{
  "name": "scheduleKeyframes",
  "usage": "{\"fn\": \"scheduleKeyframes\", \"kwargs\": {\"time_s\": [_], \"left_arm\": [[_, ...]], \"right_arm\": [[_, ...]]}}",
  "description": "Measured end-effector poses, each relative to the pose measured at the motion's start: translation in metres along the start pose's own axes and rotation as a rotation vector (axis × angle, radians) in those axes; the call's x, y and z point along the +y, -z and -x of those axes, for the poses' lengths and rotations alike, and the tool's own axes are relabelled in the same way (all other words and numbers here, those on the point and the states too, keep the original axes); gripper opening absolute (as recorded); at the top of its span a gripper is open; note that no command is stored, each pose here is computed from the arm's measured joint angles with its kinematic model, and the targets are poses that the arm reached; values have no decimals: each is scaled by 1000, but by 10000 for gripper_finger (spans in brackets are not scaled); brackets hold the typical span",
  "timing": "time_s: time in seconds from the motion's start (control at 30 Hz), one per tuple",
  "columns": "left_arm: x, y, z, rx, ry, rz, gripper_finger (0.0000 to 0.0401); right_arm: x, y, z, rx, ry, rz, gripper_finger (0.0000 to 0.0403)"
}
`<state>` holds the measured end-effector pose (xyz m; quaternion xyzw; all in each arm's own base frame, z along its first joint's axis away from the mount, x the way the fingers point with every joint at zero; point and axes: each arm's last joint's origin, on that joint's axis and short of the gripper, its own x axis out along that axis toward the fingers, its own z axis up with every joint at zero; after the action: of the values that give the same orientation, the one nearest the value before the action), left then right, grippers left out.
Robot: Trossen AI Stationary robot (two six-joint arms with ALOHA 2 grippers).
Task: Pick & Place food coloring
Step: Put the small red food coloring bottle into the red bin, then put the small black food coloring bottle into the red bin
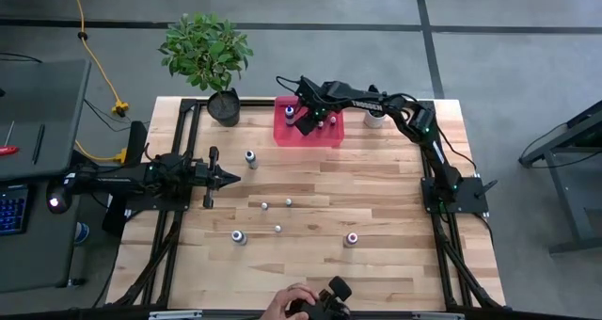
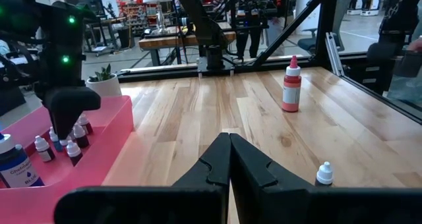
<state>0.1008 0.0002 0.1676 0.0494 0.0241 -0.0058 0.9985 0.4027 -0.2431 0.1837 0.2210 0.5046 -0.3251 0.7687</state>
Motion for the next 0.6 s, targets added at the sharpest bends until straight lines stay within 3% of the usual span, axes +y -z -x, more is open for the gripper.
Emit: {"fn": "scheduleKeyframes", "kwargs": {"time_s": [0.33,0.6], "left_arm": [[0,0,0,0,0,0,0],[0,0,0,0,0,0,0]], "right_arm": [[-1,-10,14,-45,14,23,142],[1,-32,47,-119,15,82,170]]}}
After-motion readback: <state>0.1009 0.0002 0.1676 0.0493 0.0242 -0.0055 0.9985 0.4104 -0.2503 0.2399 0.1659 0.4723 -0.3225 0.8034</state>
